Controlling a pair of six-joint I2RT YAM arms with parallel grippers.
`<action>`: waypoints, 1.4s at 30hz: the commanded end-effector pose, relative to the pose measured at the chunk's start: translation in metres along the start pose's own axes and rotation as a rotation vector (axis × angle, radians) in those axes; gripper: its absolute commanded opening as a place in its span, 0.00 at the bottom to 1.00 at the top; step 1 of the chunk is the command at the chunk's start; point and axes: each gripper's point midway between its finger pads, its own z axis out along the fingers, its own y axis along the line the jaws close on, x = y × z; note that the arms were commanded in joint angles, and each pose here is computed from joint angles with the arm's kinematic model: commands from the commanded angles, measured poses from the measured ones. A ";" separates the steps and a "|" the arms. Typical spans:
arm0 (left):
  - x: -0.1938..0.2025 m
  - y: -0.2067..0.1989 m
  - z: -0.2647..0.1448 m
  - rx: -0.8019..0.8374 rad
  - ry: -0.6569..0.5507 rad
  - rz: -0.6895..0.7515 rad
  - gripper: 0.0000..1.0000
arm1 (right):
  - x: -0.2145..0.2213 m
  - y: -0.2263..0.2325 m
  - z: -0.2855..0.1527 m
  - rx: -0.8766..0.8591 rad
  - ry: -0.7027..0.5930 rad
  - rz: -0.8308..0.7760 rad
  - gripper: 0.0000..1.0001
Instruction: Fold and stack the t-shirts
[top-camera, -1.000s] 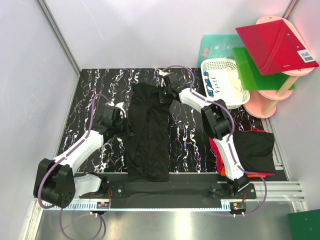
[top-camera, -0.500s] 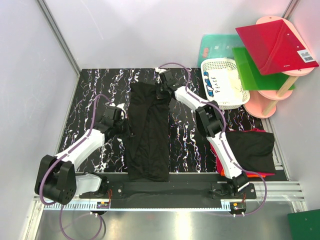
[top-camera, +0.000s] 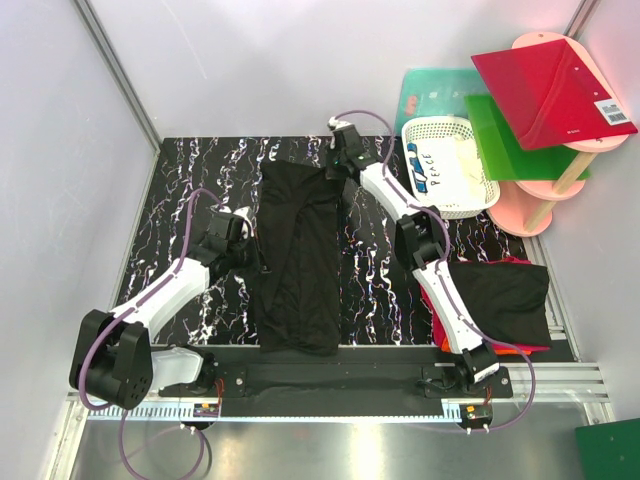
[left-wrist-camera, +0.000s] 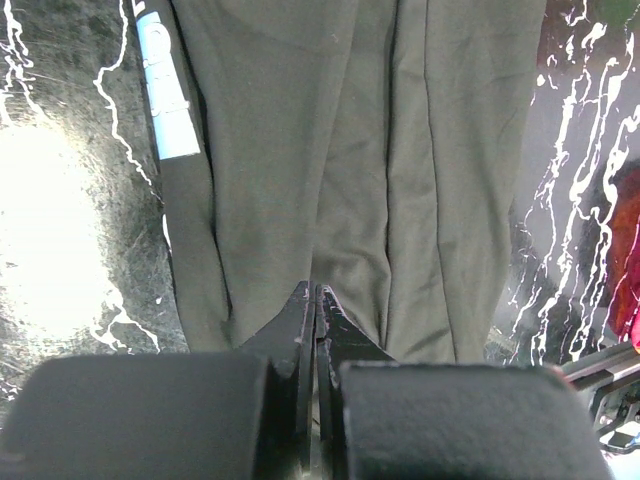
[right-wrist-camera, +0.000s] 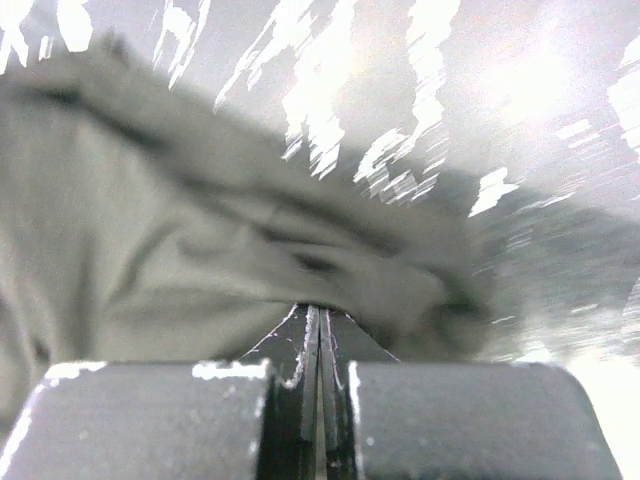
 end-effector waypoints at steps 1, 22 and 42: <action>-0.017 -0.021 -0.007 0.070 -0.048 0.012 0.00 | -0.057 -0.021 -0.010 0.030 -0.154 0.044 0.00; -0.043 -0.015 -0.085 0.068 -0.430 0.010 0.99 | -0.005 0.103 -0.261 -0.242 -0.150 -0.113 1.00; -0.016 0.000 -0.078 0.000 -0.310 -0.059 0.99 | 0.293 0.212 -0.297 -0.317 0.388 -0.109 0.69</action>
